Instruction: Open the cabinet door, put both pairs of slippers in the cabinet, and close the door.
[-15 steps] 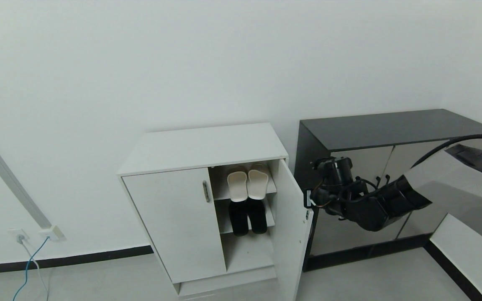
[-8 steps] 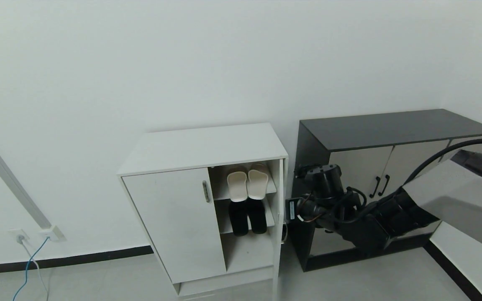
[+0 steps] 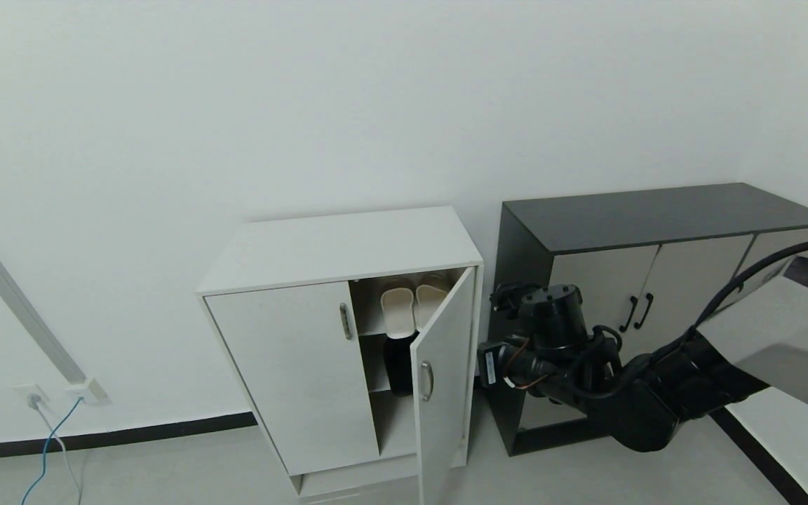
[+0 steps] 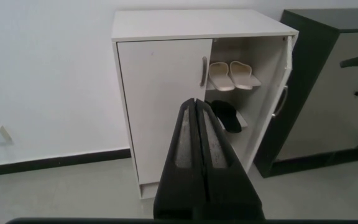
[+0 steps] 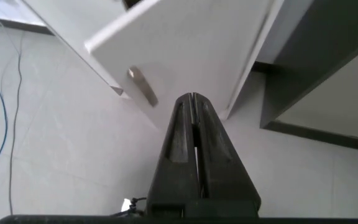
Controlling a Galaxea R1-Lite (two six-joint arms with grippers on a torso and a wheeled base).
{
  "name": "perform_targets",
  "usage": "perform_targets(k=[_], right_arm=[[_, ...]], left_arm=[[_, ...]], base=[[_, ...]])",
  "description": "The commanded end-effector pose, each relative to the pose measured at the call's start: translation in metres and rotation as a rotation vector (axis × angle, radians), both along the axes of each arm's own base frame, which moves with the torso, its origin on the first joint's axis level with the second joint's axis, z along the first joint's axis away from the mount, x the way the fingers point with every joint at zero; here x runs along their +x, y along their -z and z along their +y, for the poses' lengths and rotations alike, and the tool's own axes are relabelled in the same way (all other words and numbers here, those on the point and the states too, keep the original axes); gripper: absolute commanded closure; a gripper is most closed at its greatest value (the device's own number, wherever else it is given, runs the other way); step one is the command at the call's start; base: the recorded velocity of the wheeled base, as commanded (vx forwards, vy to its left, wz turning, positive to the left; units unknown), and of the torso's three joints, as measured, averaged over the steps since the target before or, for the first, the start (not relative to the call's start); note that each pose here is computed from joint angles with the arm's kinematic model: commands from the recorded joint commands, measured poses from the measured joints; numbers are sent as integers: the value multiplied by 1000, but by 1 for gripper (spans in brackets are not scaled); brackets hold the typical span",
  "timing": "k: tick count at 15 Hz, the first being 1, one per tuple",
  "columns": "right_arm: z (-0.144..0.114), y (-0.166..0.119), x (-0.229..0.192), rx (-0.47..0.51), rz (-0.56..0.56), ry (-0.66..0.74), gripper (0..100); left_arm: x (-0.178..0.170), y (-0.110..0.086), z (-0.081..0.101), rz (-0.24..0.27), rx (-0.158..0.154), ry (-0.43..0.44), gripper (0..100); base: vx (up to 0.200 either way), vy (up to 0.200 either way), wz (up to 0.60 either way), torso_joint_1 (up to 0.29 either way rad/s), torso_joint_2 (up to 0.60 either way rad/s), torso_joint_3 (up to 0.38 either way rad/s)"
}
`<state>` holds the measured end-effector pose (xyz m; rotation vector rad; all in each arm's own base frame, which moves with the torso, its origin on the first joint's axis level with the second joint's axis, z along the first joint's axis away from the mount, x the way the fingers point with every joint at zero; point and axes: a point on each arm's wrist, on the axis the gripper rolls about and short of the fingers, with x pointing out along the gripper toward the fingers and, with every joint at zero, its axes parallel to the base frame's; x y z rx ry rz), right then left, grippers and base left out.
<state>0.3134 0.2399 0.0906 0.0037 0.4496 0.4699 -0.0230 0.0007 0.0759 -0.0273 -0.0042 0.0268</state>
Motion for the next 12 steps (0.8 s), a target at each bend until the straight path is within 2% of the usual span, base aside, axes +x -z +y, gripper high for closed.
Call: perform_targets(k=[1, 4, 7, 12], right_arm=[[0, 0, -3, -3, 3, -5, 100], [0, 2, -5, -8, 11, -10, 100], [0, 14, -17, -25, -36, -66, 100], [-8, 21, -27, -34, -18, -95, 100]], left_arm=[[0, 0, 0, 1, 0, -1, 100], [0, 0, 0, 1, 0, -1, 100], [0, 0, 0, 1, 0, -1, 100], [0, 0, 0, 2, 1, -1, 100]], base=[[0, 0, 600, -2, 2, 2], [0, 0, 600, 5, 2, 4], [0, 0, 0, 0, 0, 0], [0, 0, 0, 0, 0, 0]])
